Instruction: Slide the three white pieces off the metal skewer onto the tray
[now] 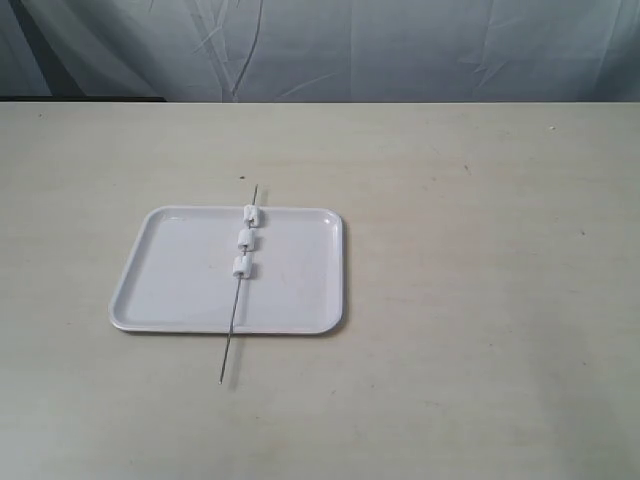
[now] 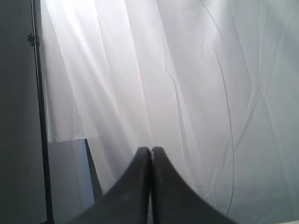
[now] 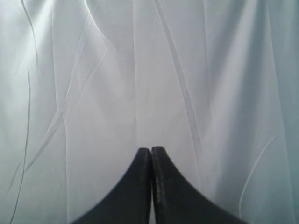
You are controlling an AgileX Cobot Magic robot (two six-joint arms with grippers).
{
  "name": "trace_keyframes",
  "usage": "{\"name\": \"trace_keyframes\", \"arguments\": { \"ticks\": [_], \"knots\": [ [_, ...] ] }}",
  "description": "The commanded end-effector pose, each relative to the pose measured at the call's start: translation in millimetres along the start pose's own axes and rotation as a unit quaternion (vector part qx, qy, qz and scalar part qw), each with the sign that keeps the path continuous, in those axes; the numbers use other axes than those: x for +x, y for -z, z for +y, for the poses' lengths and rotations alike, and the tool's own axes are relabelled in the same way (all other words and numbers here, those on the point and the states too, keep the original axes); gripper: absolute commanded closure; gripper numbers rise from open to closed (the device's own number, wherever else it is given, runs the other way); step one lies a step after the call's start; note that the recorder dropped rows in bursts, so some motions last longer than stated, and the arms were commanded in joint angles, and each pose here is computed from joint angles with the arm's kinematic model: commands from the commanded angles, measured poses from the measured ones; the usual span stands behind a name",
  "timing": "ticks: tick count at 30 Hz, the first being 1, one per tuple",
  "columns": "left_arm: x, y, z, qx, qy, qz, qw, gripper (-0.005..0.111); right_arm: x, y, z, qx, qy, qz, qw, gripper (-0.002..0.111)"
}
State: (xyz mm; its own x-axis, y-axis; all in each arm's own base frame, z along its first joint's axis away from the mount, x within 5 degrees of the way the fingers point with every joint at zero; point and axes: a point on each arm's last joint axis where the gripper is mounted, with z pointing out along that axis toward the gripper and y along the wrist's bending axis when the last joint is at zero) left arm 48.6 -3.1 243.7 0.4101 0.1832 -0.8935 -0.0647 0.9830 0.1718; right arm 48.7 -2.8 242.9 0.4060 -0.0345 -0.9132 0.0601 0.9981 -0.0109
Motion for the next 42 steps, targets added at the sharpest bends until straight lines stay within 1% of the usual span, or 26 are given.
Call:
{"name": "trace_keyframes", "arguments": {
  "ticks": [1,3,6,8,10,15,17,19,21,22,24,25,27,28,29,30,31,33,34,35,36,37,38,39,40,42],
  "knots": [
    [-7.0,0.8,-0.3,0.0,0.001,-0.041,0.999,0.107,-2.8,0.4,-0.4,0.003,-0.045,-0.018,0.999,0.108],
    [-12.7,1.4,-0.4,0.003,0.025,-0.073,0.997,0.107,-6.4,0.6,-0.5,0.0,-0.095,-0.038,0.995,0.108],
    [-28.4,5.1,-0.3,0.008,0.047,-0.161,0.986,0.107,-18.5,2.4,-0.3,-0.016,-0.181,-0.104,0.978,0.108],
    [-50.1,5.3,4.8,0.006,0.097,-0.209,0.973,0.107,-32.2,0.8,0.5,-0.025,-0.181,-0.121,0.976,0.108],
    [-79.8,2.7,12.0,-0.005,0.106,-0.227,0.968,0.107,-57.5,-2.0,2.2,-0.035,-0.157,-0.136,0.978,0.108],
    [-141.1,-14.4,22.6,-0.01,0.07,-0.203,0.977,0.107,-147.8,-11.3,0.8,-0.038,-0.143,-0.166,0.975,0.108],
    [-166.6,-27.8,23.3,0.004,0.03,-0.223,0.974,0.107,-174.8,-23.7,-0.2,-0.042,-0.146,-0.148,0.977,0.108],
    [-191.7,-43.0,24.1,0.026,0.022,-0.244,0.969,0.107,-200.8,-42.9,-0.9,-0.049,-0.146,-0.119,0.981,0.108],
    [-210.2,-58.8,26.2,0.037,0.014,-0.238,0.97,0.107,-219.6,-64.2,-1.0,-0.053,-0.154,-0.076,0.984,0.108],
    [-214.0,-74.0,27.4,0.045,0.018,-0.209,0.977,0.107,-227.4,-77.8,-0.4,-0.056,-0.158,-0.047,0.985,0.108],
    [-212.2,-98.9,34.6,0.023,0.008,-0.113,0.993,0.107,-238.7,-106.5,3.0,-0.062,-0.169,0.019,0.984,0.108],
    [-205.6,-113.2,40.7,-0.001,0.048,-0.049,0.998,0.107,-239.3,-122.2,6.7,-0.068,-0.167,0.064,0.981,0.108],
    [-187.1,-135.2,44.7,-0.03,0.098,0.04,0.994,0.107,-230.7,-149.1,18.3,-0.094,-0.13,0.171,0.972,0.108],
    [-172.5,-147.0,45.2,-0.048,0.119,0.104,0.986,0.107,-223.4,-162.1,27.0,-0.122,-0.094,0.232,0.96,0.108],
    [-162.7,-153.2,42.3,-0.046,0.125,0.149,0.98,0.107,-216.3,-170.8,34.8,-0.148,-0.07,0.283,0.945,0.108],
    [-151.9,-157.7,38.4,-0.042,0.132,0.204,0.969,0.107,-205.1,-180.9,46.2,-0.184,-0.054,0.349,0.917,0.108],
    [-136.0,-165.1,26.0,-0.006,0.149,0.273,0.95,0.107,-192.3,-189.7,58.5,-0.217,-0.054,0.414,0.882,0.108],
    [-106.1,-172.1,1.4,0.07,0.161,0.395,0.902,0.107,-164.0,-205.2,83.4,-0.266,-0.074,0.519,0.809,0.108],
    [-90.1,-175.0,-13.8,0.121,0.166,0.454,0.867,0.107,-148.4,-212.1,96.8,-0.289,-0.093,0.556,0.774,0.108],
    [-79.2,-176.5,-28.3,0.169,0.189,0.495,0.831,0.107,-137.5,-217.9,109.3,-0.308,-0.113,0.573,0.751,0.108],
    [-65.4,-178.5,-42.5,0.221,0.199,0.539,0.788,0.107,-118.1,-224.5,126.3,-0.328,-0.14,0.601,0.715,0.108],
    [-51.4,-179.5,-55.0,0.263,0.213,0.577,0.743,0.107,-105.0,-225.9,138.2,-0.34,-0.151,0.62,0.691,0.108],
    [-37.2,-180.4,-65.1,0.287,0.229,0.611,0.701,0.107,-92.2,-225.7,149.2,-0.349,-0.157,0.638,0.668,0.108],
    [-23.2,-179.0,-75.4,0.305,0.249,0.643,0.657,0.107,-73.1,-221.7,166.2,-0.362,-0.16,0.665,0.633,0.108],
    [-9.8,-176.8,-83.7,0.315,0.258,0.669,0.622,0.107,-60.7,-216.8,177.7,-0.37,-0.157,0.683,0.61,0.108],
    [14.2,-172.0,-95.3,0.314,0.258,0.701,0.586,0.107,-32.2,-199.1,203.0,-0.387,-0.137,0.722,0.557,0.108]
  ]
}}
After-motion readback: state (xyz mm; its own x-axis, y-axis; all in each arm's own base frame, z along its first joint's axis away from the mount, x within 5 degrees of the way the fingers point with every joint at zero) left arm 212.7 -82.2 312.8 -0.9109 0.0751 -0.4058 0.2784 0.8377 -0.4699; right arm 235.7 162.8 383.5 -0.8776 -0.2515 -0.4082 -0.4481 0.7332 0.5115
